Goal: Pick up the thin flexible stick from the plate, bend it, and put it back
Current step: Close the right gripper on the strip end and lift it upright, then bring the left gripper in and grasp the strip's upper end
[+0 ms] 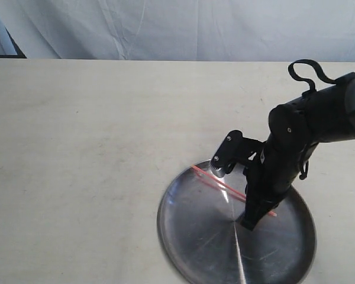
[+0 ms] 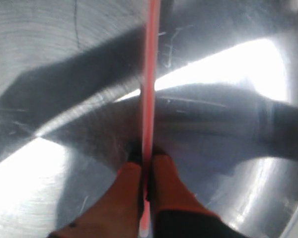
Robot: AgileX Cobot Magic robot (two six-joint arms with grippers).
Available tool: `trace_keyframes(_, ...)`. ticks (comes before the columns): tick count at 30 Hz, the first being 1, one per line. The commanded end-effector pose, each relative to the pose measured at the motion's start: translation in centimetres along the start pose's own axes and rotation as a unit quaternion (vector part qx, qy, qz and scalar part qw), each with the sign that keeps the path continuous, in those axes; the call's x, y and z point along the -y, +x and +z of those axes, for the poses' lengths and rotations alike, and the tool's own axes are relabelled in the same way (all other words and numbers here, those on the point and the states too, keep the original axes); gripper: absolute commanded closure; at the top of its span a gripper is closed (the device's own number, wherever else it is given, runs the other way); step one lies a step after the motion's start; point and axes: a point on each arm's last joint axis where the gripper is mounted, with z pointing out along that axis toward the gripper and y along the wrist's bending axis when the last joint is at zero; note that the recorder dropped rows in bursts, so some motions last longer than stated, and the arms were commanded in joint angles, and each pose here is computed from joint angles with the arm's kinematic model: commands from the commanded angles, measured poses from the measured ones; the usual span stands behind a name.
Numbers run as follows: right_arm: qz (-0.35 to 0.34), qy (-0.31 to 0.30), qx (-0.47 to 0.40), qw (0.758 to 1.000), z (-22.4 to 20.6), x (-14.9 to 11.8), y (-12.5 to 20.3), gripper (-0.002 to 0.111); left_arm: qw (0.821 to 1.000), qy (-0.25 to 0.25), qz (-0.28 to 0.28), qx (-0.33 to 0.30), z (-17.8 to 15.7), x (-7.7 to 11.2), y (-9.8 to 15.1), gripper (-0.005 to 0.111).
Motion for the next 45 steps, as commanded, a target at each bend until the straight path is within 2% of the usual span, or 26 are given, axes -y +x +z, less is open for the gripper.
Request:
trace_keyframes(1, 0.002, -0.009, -0.008, 1.0, -0.3, -0.7, 0.6, 0.109, 1.0, 0.007, 0.004, 0.009, -0.1, 0.1, -0.1, 0.056)
trace_keyframes(10, 0.035, 0.022, 0.068, 0.997, -7.1, -1.3, 1.3, 0.109, 1.0, 0.007, 0.004, 0.009, -0.1, 0.1, -0.1, 0.056)
trace_keyframes(18, 0.043, 0.04, 0.113, 0.992, -10.5, -1.9, 2.2, 0.109, 1.0, 0.007, 0.004, 0.009, -0.1, 0.1, -0.1, 0.056)
trace_keyframes(27, 0.073, 0.002, 0.14, 0.987, -13.4, -3.5, 3.5, 0.109, 1.0, 0.009, 0.004, 0.013, -0.1, 0.1, -0.2, 0.056)
trace_keyframes(29, 0.08, -0.011, 0.147, 0.986, -14.0, -4.0, 3.9, 0.109, 0.998, 0.026, -0.039, 0.035, -0.1, 0.4, -0.6, 0.056)
trace_keyframes(30, 0.083, -0.019, 0.151, 0.985, -14.4, -4.3, 4.1, 0.109, 0.993, 0.043, -0.093, 0.059, -0.2, 0.6, -1.1, 0.056)
trace_keyframes(33, 0.093, -0.041, 0.162, 0.982, -15.2, -5.0, 4.5, 0.109, 0.952, 0.106, -0.253, 0.136, -0.6, 1.2, -2.8, 0.056)
trace_keyframes(34, 0.096, -0.048, 0.167, 0.98, -15.5, -5.2, 4.6, 0.109, 0.944, 0.125, -0.265, 0.153, -0.8, 1.4, -3.2, 0.056)
trace_keyframes(36, 0.102, -0.062, 0.179, 0.977, -16.1, -5.7, 4.9, 0.109, 0.947, 0.158, -0.229, 0.159, -1.0, 2.0, -3.3, 0.056)
trace_keyframes(38, 0.102, -0.074, 0.197, 0.972, -16.8, -6.2, 5.1, 0.109, 0.955, 0.216, -0.15, 0.137, -1.3, 3.5, -3.3, 0.056)
trace_keyframes(41, 0.101, -0.09, 0.229, 0.964, -17.9, -6.9, 5.4, 0.109, 0.943, 0.325, -0.027, 0.072, -2.0, 6.3, -3.7, 0.056)
trace_keyframes(43, 0.102, -0.099, 0.249, 0.958, -18.6, -7.3, 5.6, 0.109, 0.936, 0.351, -0.01, 0.03, -1.9, 7.2, -4.3, 0.056)
trace_keyframes(45, 0.102, -0.111, 0.268, 0.952, -19.2, -7.7, 5.8, 0.109, 0.938, 0.344, -0.035, -0.011, -0.9, 7.7, -5.4, 0.056)
